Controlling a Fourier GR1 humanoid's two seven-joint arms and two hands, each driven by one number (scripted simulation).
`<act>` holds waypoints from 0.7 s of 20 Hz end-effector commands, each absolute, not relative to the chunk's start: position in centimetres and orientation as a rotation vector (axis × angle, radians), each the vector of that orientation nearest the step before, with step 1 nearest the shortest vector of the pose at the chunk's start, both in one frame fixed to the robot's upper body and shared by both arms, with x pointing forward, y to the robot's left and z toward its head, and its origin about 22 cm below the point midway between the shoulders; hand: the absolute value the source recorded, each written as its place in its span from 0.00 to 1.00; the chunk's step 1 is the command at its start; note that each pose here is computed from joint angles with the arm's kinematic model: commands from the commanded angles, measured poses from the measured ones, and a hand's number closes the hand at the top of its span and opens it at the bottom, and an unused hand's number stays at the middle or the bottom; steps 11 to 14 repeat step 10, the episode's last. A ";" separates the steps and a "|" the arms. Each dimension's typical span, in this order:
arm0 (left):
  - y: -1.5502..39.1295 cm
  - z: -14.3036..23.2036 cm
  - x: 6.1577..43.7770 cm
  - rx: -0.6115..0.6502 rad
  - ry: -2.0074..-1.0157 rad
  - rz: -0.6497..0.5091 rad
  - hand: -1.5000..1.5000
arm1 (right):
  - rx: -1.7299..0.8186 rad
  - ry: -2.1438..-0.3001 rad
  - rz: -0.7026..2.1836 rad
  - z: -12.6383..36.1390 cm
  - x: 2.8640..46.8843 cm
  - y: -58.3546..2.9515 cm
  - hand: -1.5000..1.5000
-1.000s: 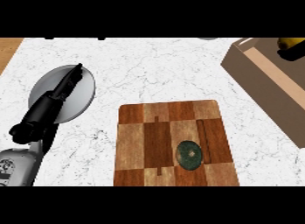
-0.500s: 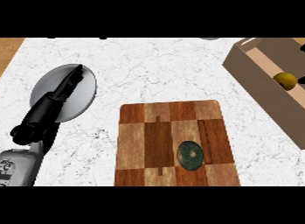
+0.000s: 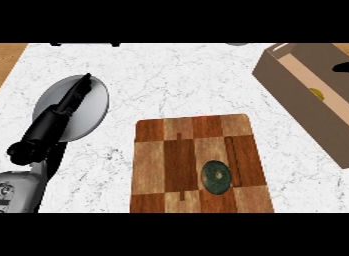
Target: Pick the lemon from the cutting board and place it in the cardboard box
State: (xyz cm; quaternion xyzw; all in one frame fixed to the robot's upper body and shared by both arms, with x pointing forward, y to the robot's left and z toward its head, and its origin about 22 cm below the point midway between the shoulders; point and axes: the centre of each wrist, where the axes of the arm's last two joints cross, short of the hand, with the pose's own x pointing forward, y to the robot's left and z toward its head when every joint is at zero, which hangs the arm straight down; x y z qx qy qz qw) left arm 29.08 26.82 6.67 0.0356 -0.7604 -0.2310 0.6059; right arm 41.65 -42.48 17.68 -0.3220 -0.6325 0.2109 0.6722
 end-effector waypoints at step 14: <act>26.1 7.5 30.4 0.075 -1.778 -0.546 0.50 | -0.560 -1.646 -0.299 16.3 36.6 -50.1 0.00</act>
